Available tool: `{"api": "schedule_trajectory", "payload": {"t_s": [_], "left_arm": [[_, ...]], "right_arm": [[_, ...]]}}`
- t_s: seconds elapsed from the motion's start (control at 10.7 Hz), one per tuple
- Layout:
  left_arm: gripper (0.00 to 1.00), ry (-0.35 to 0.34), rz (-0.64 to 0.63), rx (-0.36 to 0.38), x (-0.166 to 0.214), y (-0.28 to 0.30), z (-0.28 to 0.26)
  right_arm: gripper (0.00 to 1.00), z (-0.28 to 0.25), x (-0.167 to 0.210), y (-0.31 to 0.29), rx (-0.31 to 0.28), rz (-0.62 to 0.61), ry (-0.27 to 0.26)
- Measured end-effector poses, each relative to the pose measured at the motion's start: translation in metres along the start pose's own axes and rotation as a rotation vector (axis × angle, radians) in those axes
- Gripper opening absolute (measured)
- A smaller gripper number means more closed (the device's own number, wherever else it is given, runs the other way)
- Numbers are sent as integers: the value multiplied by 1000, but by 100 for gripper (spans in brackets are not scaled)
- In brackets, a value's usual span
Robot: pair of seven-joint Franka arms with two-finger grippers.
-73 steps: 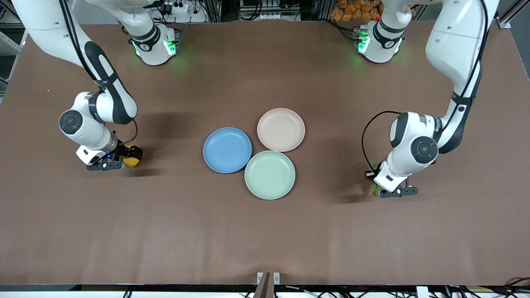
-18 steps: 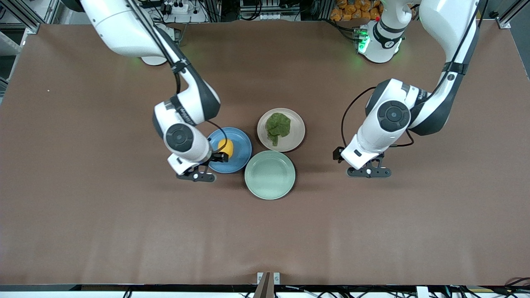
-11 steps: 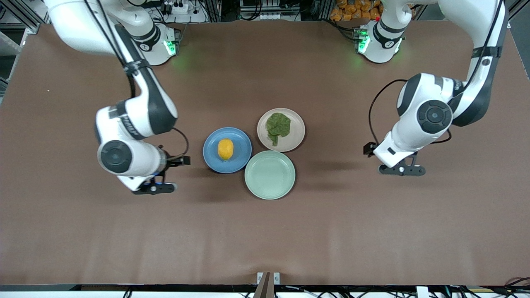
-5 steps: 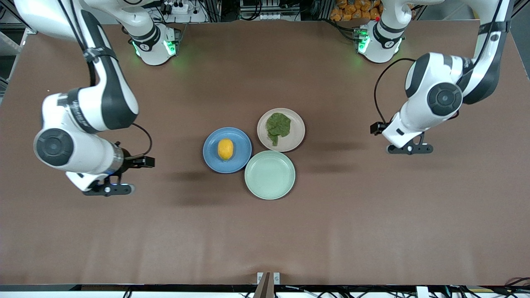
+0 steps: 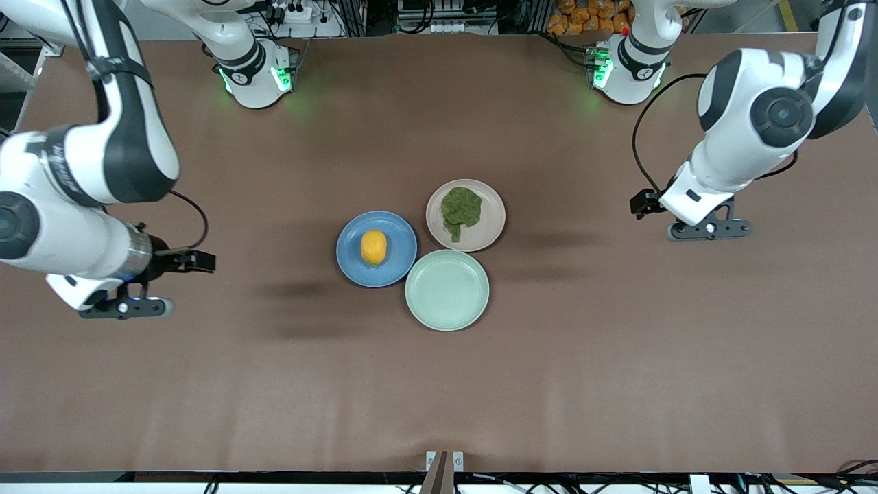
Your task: Place lemon and lettuce in plates
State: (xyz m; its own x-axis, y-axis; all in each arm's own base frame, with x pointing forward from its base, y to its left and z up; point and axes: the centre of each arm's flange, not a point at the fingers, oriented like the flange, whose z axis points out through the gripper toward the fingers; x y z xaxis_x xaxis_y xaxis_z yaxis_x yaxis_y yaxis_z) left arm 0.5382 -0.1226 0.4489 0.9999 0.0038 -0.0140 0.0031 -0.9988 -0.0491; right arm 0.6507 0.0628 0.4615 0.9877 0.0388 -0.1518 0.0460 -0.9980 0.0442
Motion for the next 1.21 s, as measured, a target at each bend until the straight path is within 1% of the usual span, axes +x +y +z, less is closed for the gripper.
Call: {"api": "schedule_trajectory", "payload": {"t_s": [0.28,0.37,0.56,0.84,1.12,1.21], "left_arm": [[100,114,-7,-32,18,2,-59],[100,124,-11,-42,20,2,-75],[100,108,-15,-44,19,1,-102],[100,84,2,-72,14,-4,-143],[100,87,51,-70,9,-14,-171],[100,88,54,-70,8,-14,-174]], "right_arm": [[100,-18,-26,0,-5,-7,6],[100,-23,-37,0,-8,-8,8],[100,-30,-56,1,-12,-8,14],[100,-44,-88,9,-16,3,34],[100,-73,-116,17,-19,-4,80],[100,-82,-125,19,-20,-1,82]]}}
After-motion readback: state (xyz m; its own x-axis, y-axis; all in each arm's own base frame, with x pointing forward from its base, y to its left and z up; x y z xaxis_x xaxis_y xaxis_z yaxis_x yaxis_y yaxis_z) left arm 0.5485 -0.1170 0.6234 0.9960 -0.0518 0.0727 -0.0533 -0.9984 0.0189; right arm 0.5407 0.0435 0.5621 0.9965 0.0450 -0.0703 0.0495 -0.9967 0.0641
